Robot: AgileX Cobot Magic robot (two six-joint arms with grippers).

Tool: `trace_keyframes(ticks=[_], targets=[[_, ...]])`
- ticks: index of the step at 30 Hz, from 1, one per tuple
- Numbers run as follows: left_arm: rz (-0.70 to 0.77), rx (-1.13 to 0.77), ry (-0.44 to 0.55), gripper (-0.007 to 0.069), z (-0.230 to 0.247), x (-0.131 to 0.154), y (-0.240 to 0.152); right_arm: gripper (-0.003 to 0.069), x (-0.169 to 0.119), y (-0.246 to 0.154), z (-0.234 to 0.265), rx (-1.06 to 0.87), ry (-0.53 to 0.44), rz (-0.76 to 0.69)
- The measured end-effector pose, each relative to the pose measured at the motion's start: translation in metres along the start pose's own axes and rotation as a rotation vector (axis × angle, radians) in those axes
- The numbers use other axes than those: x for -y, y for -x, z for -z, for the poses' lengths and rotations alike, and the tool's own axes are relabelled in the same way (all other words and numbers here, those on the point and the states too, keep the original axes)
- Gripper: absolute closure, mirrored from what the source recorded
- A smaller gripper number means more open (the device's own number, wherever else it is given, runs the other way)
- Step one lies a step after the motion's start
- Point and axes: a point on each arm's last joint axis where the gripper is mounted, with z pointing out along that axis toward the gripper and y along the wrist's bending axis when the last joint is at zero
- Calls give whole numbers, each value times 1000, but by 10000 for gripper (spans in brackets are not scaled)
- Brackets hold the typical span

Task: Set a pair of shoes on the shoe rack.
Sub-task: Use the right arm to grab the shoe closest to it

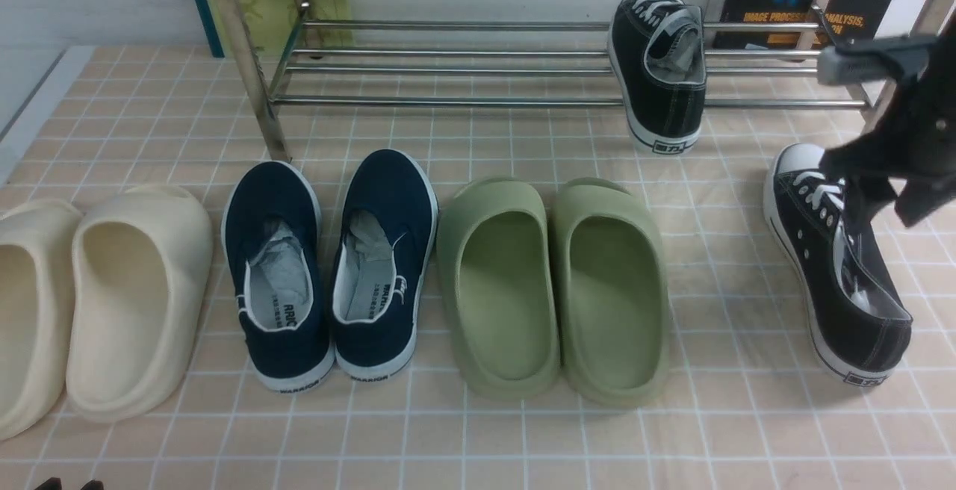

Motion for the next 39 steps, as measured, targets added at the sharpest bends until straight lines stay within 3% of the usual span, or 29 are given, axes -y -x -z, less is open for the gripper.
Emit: trace_keyframes(ticks=[5, 14, 20, 25, 31, 36, 39], targets=[[-1, 0, 0, 389, 0, 0, 0, 239, -5, -16, -30, -27, 36, -28], [-2, 0, 1, 389, 0, 0, 0, 240, -9, -14, -35, 33, 47, -30], [-3, 0, 1, 389, 0, 0, 0, 239, -11, -16, -18, 74, 54, -49], [-7, 0, 3, 389, 0, 0, 0, 221, -33, -19, 23, 210, 77, -1], [-9, 0, 4, 389, 0, 0, 0, 219, -36, -17, 5, 164, 29, 1], [-9, 0, 4, 389, 0, 0, 0, 277, -33, -16, -37, 34, -19, -10], [-9, 0, 4, 389, 0, 0, 0, 359, -33, -16, -47, 14, -30, 4]])
